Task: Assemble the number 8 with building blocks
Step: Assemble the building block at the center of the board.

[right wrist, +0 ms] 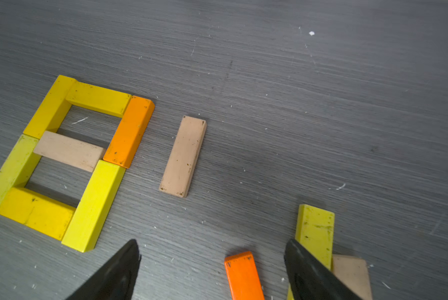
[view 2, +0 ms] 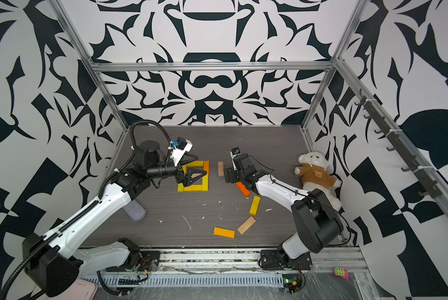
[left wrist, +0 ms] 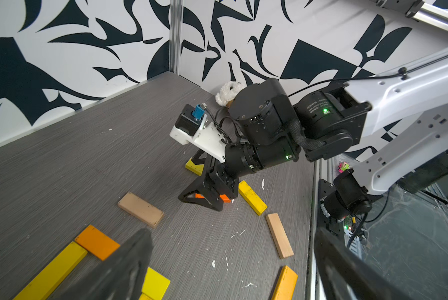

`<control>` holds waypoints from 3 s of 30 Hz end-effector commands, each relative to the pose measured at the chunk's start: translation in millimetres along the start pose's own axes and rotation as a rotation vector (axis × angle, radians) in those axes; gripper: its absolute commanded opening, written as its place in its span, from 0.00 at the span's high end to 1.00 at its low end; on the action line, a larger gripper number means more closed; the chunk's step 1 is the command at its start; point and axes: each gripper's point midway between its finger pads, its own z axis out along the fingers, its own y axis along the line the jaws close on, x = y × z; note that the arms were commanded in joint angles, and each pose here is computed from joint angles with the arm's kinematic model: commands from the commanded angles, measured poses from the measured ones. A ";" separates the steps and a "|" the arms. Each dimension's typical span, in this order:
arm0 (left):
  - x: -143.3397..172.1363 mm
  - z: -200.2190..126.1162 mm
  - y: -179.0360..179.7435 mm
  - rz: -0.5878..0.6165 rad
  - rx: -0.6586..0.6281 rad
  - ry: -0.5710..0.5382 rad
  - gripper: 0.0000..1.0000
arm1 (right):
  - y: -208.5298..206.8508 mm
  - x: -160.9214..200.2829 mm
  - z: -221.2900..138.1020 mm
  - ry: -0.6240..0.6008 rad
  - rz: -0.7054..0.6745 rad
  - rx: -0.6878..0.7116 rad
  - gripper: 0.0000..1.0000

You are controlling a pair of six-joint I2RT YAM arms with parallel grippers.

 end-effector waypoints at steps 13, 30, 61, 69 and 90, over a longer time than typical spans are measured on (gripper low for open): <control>-14.2 1.8 -3.0 0.080 0.033 -0.046 0.01 | -15.2 -1.7 -13.6 0.046 -0.071 0.041 0.24; -10.6 -10.4 -7.5 0.123 0.000 -0.026 0.01 | -20.0 43.7 -19.7 0.278 -0.039 0.045 0.29; -13.7 -15.1 -12.1 0.133 0.002 -0.034 0.01 | -26.9 94.9 1.6 0.460 -0.024 0.077 0.48; -13.3 -16.7 -16.0 0.144 0.017 -0.032 0.01 | -31.3 97.0 9.6 0.479 -0.041 0.103 0.50; -11.5 -15.3 -14.5 0.146 0.016 -0.027 0.01 | -30.9 79.1 28.9 0.463 -0.140 0.098 0.81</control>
